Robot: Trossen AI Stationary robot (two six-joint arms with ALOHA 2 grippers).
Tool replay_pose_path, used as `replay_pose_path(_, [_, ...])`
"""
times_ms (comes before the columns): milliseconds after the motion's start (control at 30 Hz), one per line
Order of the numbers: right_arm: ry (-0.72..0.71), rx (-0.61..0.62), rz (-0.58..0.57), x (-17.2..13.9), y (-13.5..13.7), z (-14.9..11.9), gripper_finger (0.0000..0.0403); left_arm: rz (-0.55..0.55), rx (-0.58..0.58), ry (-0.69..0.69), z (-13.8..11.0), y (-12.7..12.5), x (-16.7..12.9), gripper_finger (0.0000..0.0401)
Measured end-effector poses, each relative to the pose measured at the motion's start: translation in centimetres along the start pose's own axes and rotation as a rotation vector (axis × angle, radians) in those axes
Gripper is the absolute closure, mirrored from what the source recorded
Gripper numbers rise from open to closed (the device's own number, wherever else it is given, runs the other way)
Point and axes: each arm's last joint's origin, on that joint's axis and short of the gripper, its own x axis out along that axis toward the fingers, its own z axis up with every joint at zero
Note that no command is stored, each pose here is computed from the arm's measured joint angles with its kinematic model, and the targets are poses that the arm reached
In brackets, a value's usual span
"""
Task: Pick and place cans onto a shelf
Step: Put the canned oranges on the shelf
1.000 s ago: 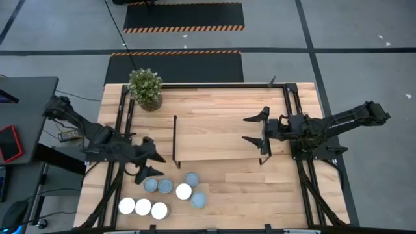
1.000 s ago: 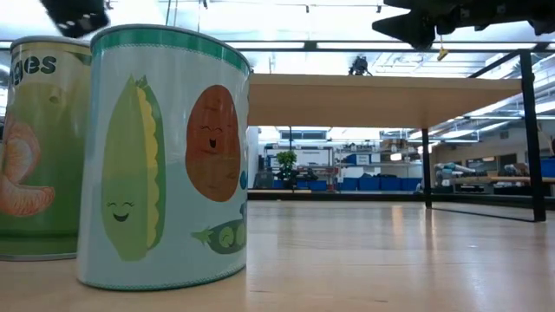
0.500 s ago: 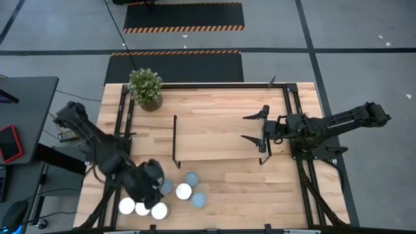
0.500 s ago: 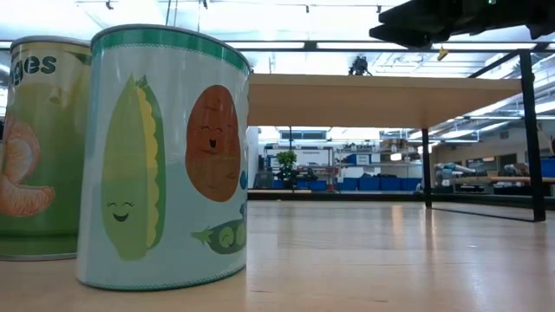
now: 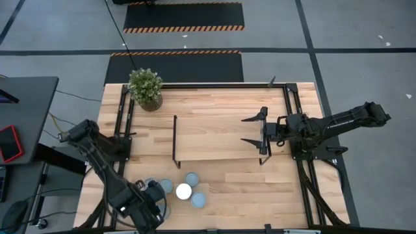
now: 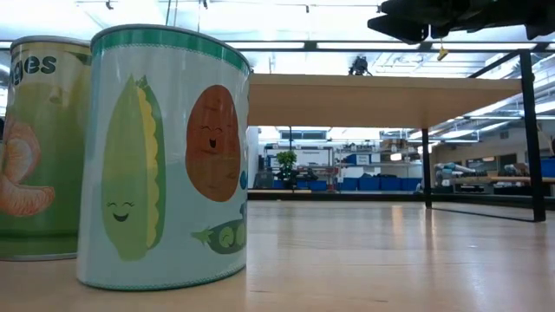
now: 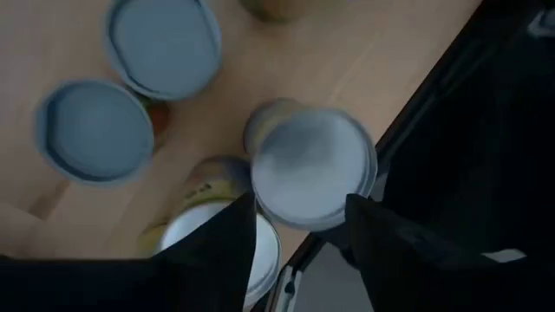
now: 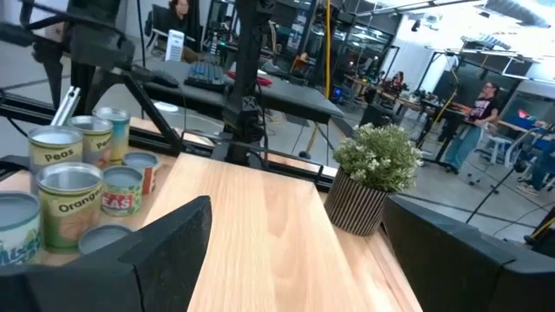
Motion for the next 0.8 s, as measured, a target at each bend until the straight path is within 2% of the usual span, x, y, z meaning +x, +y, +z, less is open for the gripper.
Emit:
replay_pose_path(200, [-0.007, 0.0, 0.022, 0.0, 0.1, 0.0, 0.0056, 0.056, -0.005, 0.031, -0.4, -0.1, 1.2, 0.0197])
replay_pose_path(433, [-0.007, 0.001, 0.021, 0.0, 0.1, 0.0, 0.0056, 0.113, -0.019, 0.011, 0.0, 0.4, 1.2, 0.0124])
replay_pose_path(633, [-0.008, -0.002, 0.021, 0.0, 0.1, 0.0, 0.0056, 0.083, -0.074, -0.007, 1.5, 0.2, 1.4, 0.0052])
replay_pose_path(800, [-0.01, -0.002, 0.021, 0.0, 0.1, 0.0, 0.0056, 0.003, -0.069, 0.03, 2.6, -0.3, 1.2, 0.0036])
